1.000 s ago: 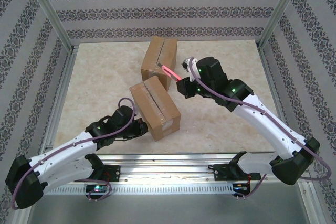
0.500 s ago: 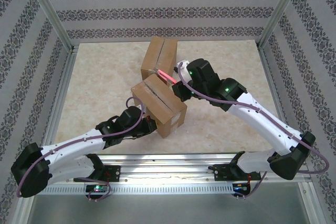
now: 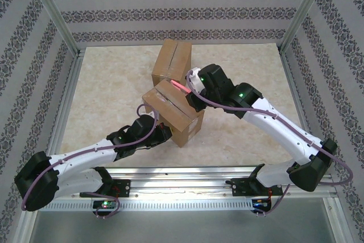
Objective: Unpack the express box
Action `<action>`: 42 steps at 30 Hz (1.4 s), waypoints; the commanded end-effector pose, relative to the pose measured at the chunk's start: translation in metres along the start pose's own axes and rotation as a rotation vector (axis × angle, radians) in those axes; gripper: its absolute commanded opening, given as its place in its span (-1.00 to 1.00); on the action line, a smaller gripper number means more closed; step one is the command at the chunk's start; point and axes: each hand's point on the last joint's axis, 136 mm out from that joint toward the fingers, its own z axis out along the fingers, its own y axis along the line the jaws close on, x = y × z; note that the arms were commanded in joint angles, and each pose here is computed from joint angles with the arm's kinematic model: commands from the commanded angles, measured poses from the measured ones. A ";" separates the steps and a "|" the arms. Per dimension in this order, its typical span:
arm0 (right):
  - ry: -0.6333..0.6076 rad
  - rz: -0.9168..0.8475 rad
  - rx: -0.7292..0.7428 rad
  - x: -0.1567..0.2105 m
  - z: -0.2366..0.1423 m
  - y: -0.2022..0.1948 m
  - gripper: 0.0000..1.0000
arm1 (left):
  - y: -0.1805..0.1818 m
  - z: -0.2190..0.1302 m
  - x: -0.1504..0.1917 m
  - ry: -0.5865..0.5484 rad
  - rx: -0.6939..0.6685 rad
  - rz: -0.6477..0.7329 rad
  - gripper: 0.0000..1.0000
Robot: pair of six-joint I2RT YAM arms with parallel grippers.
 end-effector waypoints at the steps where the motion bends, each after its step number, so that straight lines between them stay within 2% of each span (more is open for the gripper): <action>1: -0.005 -0.044 -0.007 -0.006 -0.005 0.006 -1.00 | -0.011 -0.008 -0.002 -0.015 0.031 0.012 -1.00; 5: -0.001 -0.079 -0.020 -0.006 -0.004 0.012 -1.00 | 0.000 -0.043 0.000 0.000 -0.076 0.081 -0.86; 9: 0.008 -0.097 -0.022 -0.006 0.000 0.015 -1.00 | 0.016 -0.087 -0.003 -0.004 -0.207 0.142 -0.83; 12: 0.005 -0.094 -0.018 -0.008 0.005 0.018 -1.00 | 0.015 -0.100 -0.016 -0.054 -0.218 0.152 -0.77; 13: 0.005 -0.091 -0.018 -0.009 0.007 0.019 -1.00 | 0.013 -0.100 -0.021 -0.071 -0.209 0.147 -0.72; 16: -0.007 -0.087 -0.014 -0.013 0.012 0.024 -1.00 | 0.000 -0.099 -0.044 -0.145 -0.152 0.121 -0.41; 18: -0.018 -0.087 -0.018 -0.015 0.014 0.027 -1.00 | -0.013 -0.095 -0.062 -0.191 -0.075 0.083 -0.05; 21: -0.032 -0.088 -0.025 -0.017 0.015 0.029 -1.00 | -0.027 -0.087 -0.086 -0.231 0.058 0.008 0.25; 23: -0.036 -0.094 -0.029 -0.017 0.016 0.031 -1.00 | -0.033 -0.083 -0.098 -0.255 0.124 -0.029 0.37; 27: -0.036 -0.102 -0.024 -0.015 0.018 0.030 -1.00 | -0.033 -0.072 -0.108 -0.273 0.149 -0.049 0.49; 33: -0.031 -0.114 -0.014 -0.013 0.020 0.028 -1.00 | -0.028 -0.051 -0.103 -0.228 0.184 -0.085 0.60; 42: -0.020 -0.112 -0.025 -0.008 0.023 0.029 -1.00 | -0.002 -0.045 -0.092 -0.213 0.121 -0.116 0.70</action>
